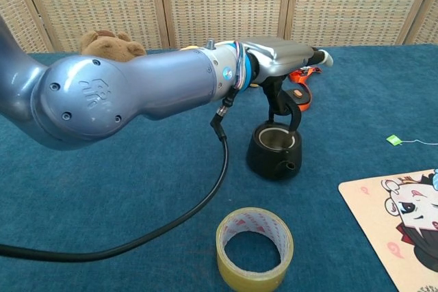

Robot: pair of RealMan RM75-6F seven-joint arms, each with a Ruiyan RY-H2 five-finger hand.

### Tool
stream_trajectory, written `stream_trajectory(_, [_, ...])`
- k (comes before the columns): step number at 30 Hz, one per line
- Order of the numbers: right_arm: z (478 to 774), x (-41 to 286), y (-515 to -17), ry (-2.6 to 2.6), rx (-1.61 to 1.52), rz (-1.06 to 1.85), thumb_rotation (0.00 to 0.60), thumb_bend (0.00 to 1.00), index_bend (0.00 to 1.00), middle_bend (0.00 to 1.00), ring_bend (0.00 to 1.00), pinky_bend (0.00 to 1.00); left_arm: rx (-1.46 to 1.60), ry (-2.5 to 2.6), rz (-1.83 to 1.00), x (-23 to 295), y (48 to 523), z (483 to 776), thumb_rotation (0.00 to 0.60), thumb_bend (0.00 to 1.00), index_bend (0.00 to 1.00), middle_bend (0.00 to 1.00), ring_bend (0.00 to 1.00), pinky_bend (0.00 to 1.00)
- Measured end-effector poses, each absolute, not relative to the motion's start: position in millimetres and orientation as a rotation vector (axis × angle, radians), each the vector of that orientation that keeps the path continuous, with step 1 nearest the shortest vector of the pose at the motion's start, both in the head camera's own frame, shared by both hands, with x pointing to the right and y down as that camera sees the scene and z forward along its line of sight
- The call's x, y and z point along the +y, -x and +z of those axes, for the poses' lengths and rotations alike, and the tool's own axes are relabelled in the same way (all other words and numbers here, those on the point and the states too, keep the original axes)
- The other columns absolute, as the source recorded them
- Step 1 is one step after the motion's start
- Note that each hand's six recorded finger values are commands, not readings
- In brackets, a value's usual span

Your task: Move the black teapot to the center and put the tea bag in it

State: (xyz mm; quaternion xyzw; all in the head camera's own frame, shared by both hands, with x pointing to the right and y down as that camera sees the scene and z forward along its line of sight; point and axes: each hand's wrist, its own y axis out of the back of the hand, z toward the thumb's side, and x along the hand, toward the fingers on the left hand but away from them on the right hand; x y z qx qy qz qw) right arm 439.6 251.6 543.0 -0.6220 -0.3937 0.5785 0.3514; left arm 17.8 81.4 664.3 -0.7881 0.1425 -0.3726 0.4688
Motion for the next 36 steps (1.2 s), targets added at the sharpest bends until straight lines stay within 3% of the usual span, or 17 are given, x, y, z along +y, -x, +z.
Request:
stream_trajectory(15, [544, 253, -440, 1.611, -1.024, 1.503, 0.600, 0.14, 0.02, 0.02, 0.00, 0.00, 0.429, 1.863, -0.917, 86, -24, 670, 0.600, 0.27, 0.00, 0.00, 0.00, 0.00])
stream_trajectory(27, [542, 254, -442, 1.607, -1.032, 1.506, 0.600, 0.14, 0.02, 0.02, 0.00, 0.00, 0.503, 1.892, -0.896, 81, -19, 658, 0.600, 0.25, 0.00, 0.00, 0.00, 0.00])
stream_trajectory(36, [541, 251, -440, 1.612, -1.028, 1.492, 0.600, 0.14, 0.02, 0.02, 0.00, 0.00, 0.576, 1.954, -0.881, 70, 14, 635, 0.600, 0.26, 0.00, 0.00, 0.00, 0.00])
